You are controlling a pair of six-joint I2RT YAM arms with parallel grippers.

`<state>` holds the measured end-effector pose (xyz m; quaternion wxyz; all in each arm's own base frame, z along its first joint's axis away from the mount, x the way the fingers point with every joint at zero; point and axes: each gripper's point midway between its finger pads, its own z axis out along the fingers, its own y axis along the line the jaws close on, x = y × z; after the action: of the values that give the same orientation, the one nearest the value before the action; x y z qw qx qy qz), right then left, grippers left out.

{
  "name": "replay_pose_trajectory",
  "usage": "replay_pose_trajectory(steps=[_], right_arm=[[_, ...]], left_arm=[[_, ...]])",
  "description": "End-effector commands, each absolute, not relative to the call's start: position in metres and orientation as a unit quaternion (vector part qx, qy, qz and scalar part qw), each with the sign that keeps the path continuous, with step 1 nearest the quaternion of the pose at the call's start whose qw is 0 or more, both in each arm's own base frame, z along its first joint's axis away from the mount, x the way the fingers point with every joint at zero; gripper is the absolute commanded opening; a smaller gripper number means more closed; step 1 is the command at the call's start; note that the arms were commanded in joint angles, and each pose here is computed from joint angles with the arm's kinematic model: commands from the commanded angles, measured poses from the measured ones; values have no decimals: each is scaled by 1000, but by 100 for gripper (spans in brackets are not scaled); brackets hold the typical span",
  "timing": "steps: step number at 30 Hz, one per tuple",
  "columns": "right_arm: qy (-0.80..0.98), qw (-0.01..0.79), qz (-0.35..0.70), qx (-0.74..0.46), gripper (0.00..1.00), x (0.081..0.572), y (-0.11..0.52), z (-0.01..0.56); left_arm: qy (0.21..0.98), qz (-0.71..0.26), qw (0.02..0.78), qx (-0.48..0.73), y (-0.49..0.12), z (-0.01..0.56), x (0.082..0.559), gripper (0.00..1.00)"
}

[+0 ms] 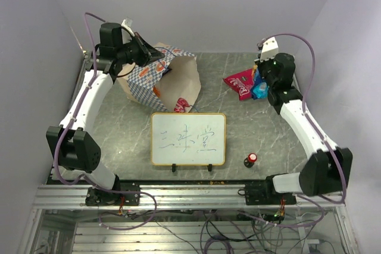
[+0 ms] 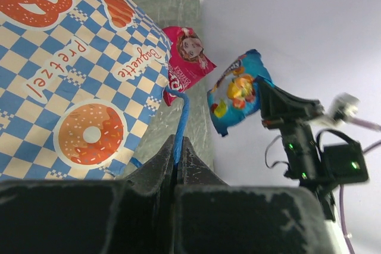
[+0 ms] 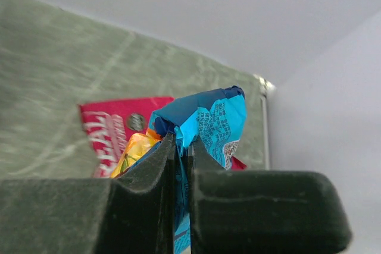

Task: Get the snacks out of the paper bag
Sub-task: Place the snack at the center of the board.

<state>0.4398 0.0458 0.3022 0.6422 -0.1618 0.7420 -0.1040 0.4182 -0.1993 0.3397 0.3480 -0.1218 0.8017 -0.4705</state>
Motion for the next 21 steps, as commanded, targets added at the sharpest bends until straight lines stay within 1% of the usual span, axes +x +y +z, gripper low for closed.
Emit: replay_pose_trajectory(steps=[1,5,8,10,14,17,21], right_arm=[[691,682,-175,-166,0,479,6,338],[673,655,-214,-268,0,512,5,321],[656,589,-272,-385,0,534,4,298],[658,561,-291,-409,0,544,-1,287],[647,525,-272,-481,0,554,12,249],[641,502,-232,-532,0,551,33,204],[629,489,-201,-570,0,541,71,173]], left_arm=[[795,-482,354,-107,-202,348,421,7],[797,-481,350,-108,-202,344,418,7],[798,-479,350,-106,-201,343,414,7],[800,-475,350,-104,-200,342,411,7],[802,-475,347,-104,-200,340,407,7],[801,-477,345,-106,-200,339,403,7],[804,-474,343,-105,-199,336,400,7]])
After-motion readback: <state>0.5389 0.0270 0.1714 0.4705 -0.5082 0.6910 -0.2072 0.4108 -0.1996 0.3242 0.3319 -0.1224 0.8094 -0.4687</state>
